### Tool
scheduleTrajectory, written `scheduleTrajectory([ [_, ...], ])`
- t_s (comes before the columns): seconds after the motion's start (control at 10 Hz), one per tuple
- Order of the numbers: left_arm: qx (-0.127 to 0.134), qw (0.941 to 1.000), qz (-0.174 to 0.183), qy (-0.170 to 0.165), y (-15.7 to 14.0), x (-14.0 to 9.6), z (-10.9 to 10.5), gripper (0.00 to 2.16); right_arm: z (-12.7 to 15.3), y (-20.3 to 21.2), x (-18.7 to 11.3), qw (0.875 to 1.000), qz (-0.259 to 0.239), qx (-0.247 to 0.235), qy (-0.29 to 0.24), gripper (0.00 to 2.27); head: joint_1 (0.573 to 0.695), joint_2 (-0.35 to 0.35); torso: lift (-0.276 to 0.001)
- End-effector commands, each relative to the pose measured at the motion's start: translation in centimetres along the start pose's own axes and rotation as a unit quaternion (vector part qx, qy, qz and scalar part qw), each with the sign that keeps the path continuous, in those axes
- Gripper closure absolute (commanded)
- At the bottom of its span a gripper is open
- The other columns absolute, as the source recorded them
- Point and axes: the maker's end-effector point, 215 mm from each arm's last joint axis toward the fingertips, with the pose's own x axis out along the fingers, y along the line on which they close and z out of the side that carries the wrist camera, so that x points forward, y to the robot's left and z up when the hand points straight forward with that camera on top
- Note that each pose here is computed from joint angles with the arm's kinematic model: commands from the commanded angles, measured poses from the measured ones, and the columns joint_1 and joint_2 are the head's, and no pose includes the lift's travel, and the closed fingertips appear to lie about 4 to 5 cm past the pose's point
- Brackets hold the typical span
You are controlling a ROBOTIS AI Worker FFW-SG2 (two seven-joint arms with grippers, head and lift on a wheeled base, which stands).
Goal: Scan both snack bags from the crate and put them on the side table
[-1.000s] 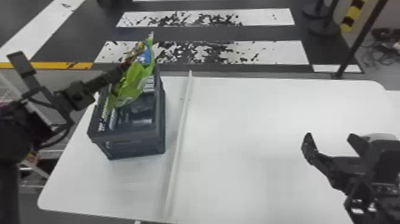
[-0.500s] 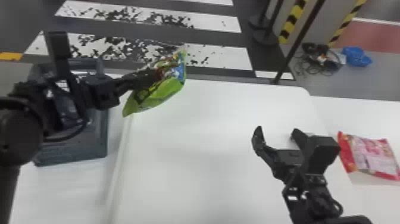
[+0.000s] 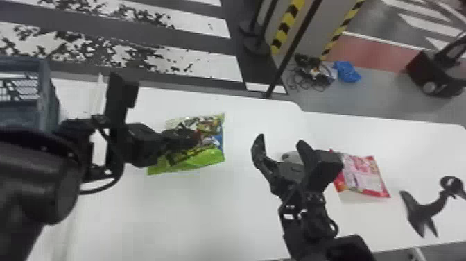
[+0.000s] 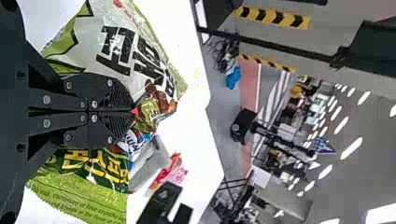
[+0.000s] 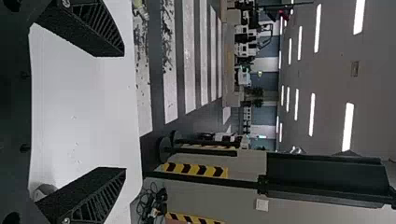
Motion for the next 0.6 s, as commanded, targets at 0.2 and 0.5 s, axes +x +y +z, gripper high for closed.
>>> scheduleTrajectory([
  [0.2,0.027,0.9988,0.004,0.04,-3.5,4.5,-6.4,1.71,0.3,-0.2,0.1,1.0,-0.005,0.005,-0.004,0.04,0.695,-0.35,-0.087],
  [0.5,0.03,0.9976,0.055,0.029,-1.2,3.1,-6.9,0.0,0.3,0.1,0.1,1.0,0.0,0.007,-0.003,0.04,0.695,-0.35,-0.087],
])
